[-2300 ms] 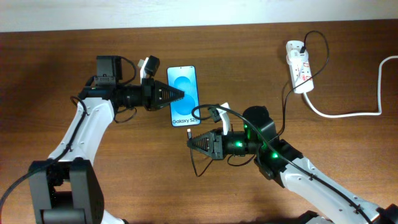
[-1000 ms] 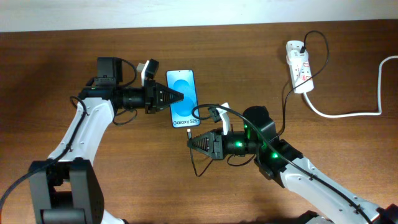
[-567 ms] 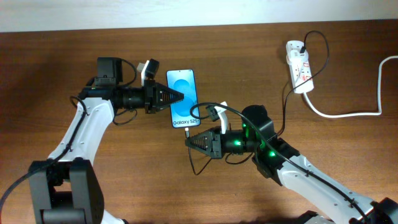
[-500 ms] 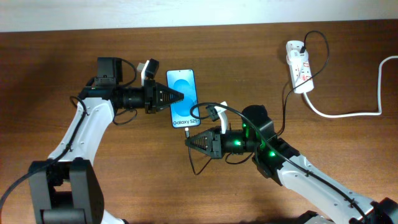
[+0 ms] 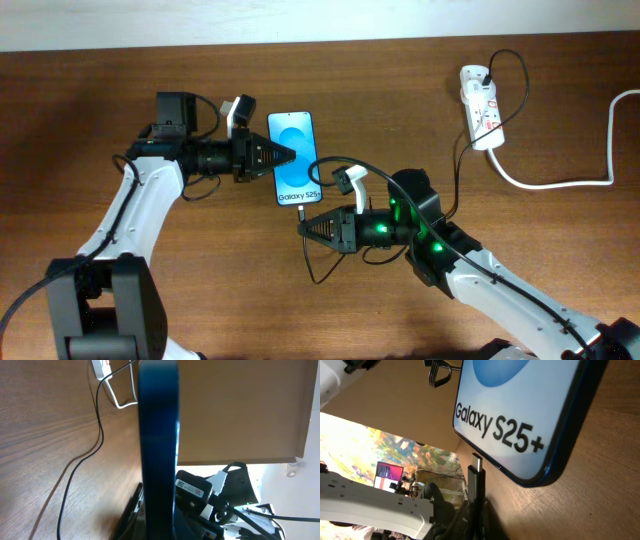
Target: Plug charger to phone and switch on socket
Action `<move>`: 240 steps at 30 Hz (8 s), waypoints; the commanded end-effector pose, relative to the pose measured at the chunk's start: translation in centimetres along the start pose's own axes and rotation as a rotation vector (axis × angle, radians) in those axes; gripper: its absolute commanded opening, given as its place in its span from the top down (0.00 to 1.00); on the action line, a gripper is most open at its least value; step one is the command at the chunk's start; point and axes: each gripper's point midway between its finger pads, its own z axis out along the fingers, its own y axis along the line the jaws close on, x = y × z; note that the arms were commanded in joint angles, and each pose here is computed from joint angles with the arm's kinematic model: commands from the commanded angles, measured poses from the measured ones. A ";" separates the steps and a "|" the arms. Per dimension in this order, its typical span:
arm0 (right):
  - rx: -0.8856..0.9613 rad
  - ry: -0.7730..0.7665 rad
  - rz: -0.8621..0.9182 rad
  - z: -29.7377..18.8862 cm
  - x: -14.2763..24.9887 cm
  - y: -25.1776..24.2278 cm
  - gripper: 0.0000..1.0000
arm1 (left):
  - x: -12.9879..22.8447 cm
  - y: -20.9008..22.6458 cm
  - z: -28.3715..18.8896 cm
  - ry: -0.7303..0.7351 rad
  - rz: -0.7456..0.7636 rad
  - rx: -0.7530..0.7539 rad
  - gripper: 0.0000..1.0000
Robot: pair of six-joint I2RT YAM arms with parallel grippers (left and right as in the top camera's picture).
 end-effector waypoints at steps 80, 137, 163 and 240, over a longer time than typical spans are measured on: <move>-0.034 0.041 0.089 0.1 0.6 0.2 0.96 | -0.8 -0.5 -0.4 -0.019 0.073 0.007 1.00; -0.022 0.006 0.052 0.2 -0.4 -0.8 0.96 | -0.8 -0.5 -0.4 -0.018 0.072 0.007 1.00; -0.046 0.042 0.046 0.7 0.5 -0.1 0.96 | -0.7 -0.6 -0.4 -0.014 0.049 0.018 1.00; -0.057 0.063 0.057 0.7 0.8 -0.3 0.96 | -0.7 -0.6 -0.4 -0.014 0.049 0.017 1.00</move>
